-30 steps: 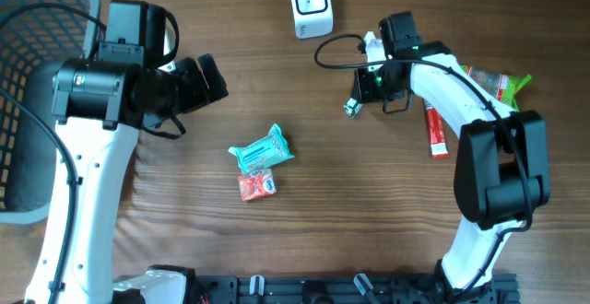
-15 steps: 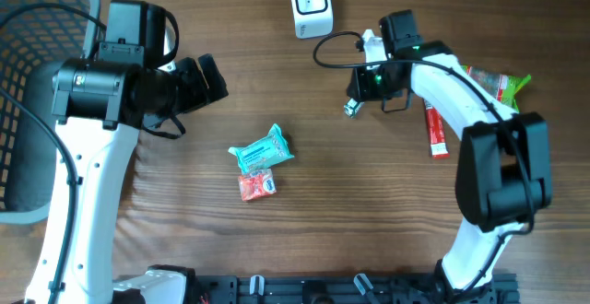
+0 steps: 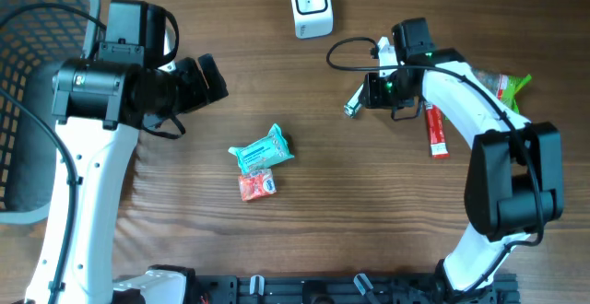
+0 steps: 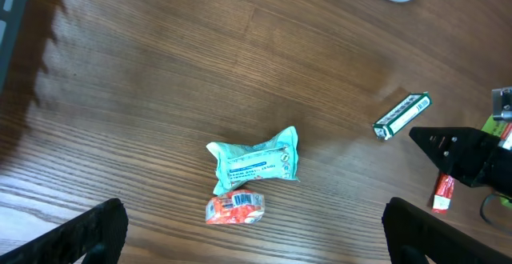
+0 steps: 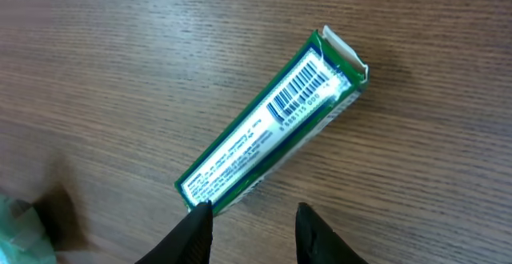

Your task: Scan the item barcode

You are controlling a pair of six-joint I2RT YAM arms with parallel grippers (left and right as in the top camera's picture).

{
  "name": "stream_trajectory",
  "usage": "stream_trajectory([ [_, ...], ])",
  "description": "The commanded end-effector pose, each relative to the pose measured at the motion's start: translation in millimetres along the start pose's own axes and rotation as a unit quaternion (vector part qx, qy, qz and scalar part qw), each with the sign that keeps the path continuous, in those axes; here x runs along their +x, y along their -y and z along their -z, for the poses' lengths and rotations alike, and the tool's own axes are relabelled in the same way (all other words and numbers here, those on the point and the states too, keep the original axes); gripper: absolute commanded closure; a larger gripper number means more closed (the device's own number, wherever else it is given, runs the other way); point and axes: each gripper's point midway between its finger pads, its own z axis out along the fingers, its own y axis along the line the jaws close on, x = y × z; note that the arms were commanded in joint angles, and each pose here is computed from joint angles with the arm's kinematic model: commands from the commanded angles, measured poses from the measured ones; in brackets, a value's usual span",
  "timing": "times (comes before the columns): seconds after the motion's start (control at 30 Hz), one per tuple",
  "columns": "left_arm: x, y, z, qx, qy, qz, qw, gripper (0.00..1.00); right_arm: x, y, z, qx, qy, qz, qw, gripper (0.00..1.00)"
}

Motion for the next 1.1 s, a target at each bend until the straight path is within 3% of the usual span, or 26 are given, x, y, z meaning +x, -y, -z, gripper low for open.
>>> stream_trajectory([
  [0.0,-3,-2,1,-0.004,0.005,0.003,1.0,0.0,2,-7,-9,-0.007,-0.004,-0.003,1.0,0.65],
  [0.33,-3,-2,1,-0.004,0.005,0.003,1.0,0.0,2,-14,-28,-0.011,-0.007,-0.011,1.0,0.66],
  [0.8,-3,-2,1,-0.004,0.005,0.003,1.0,0.0,-15,-32,-10,-0.056,0.028,0.026,0.998,0.64],
  [1.07,-3,-2,1,-0.004,0.005,0.003,1.0,0.0,-17,-40,-30,-0.054,0.031,0.044,0.997,0.67],
])
